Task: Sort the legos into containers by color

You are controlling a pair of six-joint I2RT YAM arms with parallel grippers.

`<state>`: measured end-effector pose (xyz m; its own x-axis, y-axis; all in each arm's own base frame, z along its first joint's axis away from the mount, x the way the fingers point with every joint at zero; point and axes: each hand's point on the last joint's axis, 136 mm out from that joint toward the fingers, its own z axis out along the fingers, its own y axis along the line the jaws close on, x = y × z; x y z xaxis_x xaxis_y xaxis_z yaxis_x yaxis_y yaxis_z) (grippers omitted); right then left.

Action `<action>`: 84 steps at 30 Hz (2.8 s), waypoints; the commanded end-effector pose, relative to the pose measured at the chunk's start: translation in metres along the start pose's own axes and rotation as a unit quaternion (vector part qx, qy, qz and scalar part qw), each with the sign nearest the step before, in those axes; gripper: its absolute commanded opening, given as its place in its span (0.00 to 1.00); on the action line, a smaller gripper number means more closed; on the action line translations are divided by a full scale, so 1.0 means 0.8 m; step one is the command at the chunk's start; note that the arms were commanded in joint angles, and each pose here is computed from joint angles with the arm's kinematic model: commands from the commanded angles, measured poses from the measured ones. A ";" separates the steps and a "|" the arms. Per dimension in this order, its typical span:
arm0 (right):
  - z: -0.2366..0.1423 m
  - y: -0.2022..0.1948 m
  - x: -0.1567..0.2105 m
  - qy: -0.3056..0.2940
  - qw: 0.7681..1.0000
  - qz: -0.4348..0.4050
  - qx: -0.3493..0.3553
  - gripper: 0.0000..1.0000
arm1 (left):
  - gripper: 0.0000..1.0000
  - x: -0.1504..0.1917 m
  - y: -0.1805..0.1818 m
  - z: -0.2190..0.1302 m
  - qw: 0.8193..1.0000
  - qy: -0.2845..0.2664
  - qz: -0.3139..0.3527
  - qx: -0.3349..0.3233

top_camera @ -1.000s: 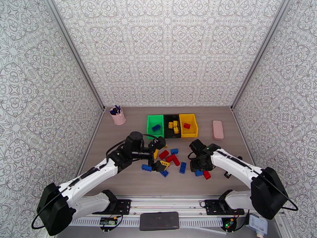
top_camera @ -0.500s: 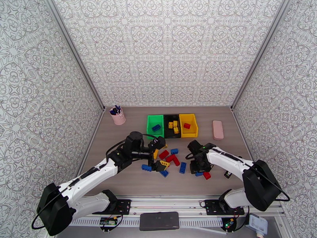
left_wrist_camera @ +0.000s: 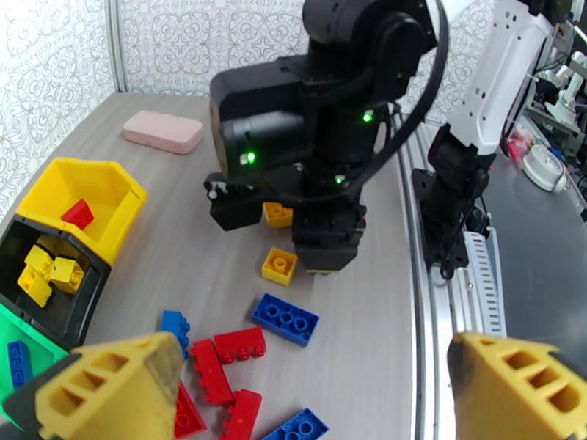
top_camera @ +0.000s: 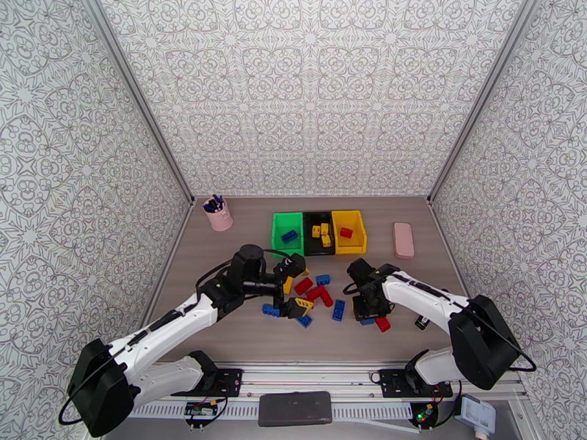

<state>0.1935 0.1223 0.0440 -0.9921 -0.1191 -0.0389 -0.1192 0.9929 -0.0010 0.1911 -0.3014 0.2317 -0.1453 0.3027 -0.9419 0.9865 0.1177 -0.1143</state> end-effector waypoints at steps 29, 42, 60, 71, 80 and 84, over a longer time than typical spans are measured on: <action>-0.153 0.247 -0.405 -0.357 0.904 -0.150 -0.181 0.35 | 0.99 0.022 0.059 -0.090 0.964 -0.069 -0.108 -0.233; -0.145 0.265 -0.448 -0.371 0.900 -0.153 -0.170 0.46 | 1.00 0.041 0.089 -0.105 0.938 -0.058 -0.160 -0.303; -0.159 0.095 -0.264 -0.383 0.919 -0.033 -0.085 0.82 | 1.00 0.014 0.018 -0.048 0.992 -0.059 -0.021 -0.110; -0.081 0.004 -0.100 -0.237 0.970 0.045 -0.020 0.92 | 1.00 0.008 -0.007 -0.027 0.998 -0.060 0.013 -0.024; -0.028 -0.030 -0.024 -0.152 0.981 0.120 0.001 0.94 | 1.00 0.021 -0.024 -0.013 0.999 -0.029 0.010 0.038; -0.011 -0.034 -0.006 -0.111 0.984 0.139 0.001 0.96 | 1.00 0.022 -0.026 -0.006 0.998 -0.026 0.006 0.054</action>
<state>0.2144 0.1010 0.0613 -0.9425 0.1008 -0.3186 0.0950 0.9949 0.0338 0.1761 -0.2893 0.2142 -0.1500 0.2508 -0.9563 0.9879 0.0760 -0.1350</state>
